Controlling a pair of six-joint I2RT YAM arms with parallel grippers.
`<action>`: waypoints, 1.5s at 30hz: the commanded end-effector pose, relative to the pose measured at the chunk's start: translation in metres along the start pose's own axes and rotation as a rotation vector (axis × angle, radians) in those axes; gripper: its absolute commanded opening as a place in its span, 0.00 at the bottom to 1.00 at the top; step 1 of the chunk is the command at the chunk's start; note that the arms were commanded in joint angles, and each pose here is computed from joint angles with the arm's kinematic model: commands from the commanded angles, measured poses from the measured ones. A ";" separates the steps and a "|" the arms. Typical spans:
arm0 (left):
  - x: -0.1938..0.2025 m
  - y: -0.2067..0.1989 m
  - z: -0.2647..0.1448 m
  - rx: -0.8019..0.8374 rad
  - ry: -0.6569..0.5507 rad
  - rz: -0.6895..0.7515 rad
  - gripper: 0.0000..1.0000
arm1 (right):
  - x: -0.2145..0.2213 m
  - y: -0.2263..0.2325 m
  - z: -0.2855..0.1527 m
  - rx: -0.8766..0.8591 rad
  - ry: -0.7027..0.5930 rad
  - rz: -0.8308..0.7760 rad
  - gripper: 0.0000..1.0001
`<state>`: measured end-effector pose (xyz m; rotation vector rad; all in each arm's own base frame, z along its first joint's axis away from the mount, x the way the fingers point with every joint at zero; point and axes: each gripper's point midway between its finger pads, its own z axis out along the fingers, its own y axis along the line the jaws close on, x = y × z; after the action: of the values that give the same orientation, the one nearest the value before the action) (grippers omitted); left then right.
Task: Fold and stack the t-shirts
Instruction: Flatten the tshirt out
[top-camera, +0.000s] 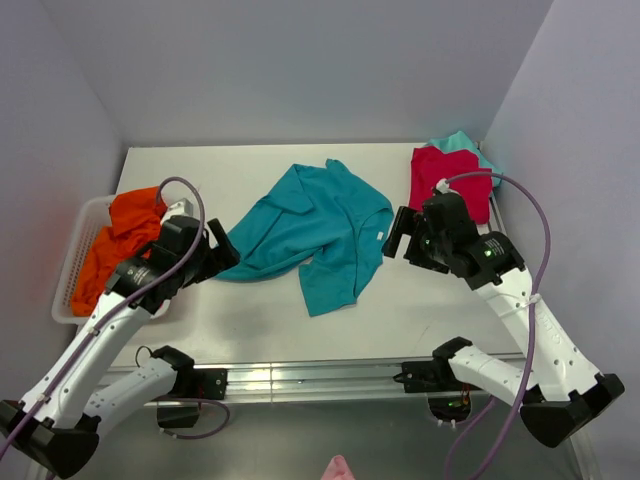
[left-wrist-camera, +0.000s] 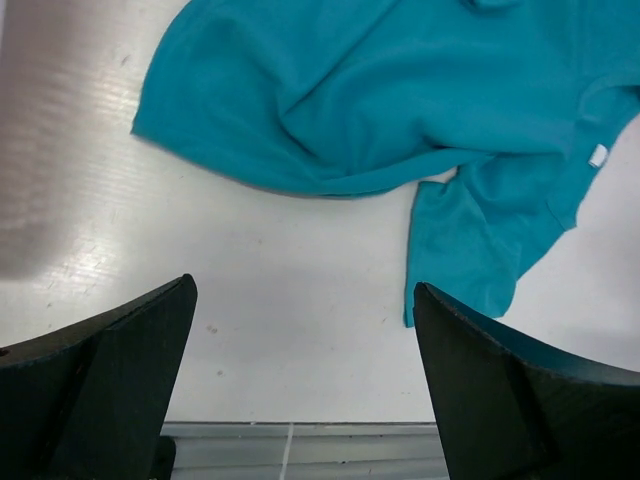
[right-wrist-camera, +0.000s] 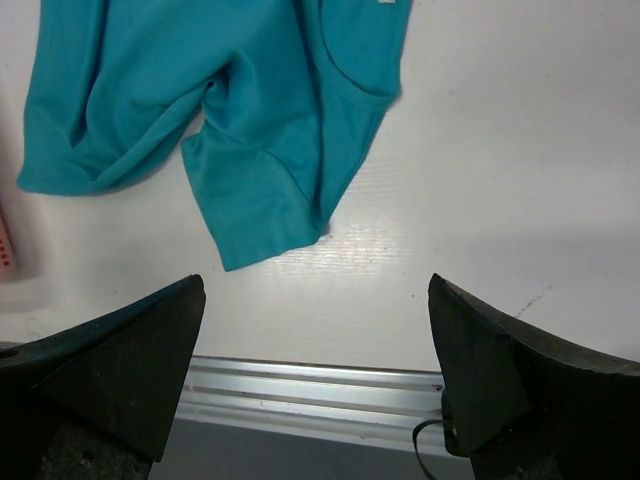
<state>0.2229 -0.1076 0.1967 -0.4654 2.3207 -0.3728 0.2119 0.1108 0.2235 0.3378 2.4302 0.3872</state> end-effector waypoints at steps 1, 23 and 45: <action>0.008 0.018 0.002 -0.119 0.040 -0.023 0.95 | -0.006 0.000 -0.006 0.000 -0.019 -0.053 1.00; 0.037 0.014 0.052 0.007 0.146 -0.324 0.97 | 0.033 0.007 0.027 -0.077 0.147 -0.134 0.98; 0.024 0.097 0.124 -0.507 -0.001 -0.621 0.83 | 0.049 -0.005 0.040 -0.051 0.209 -0.193 0.98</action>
<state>0.2536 -0.0560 0.0517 -1.4076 2.3111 -0.0884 0.1954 0.1303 0.1638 0.0839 2.6412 0.4345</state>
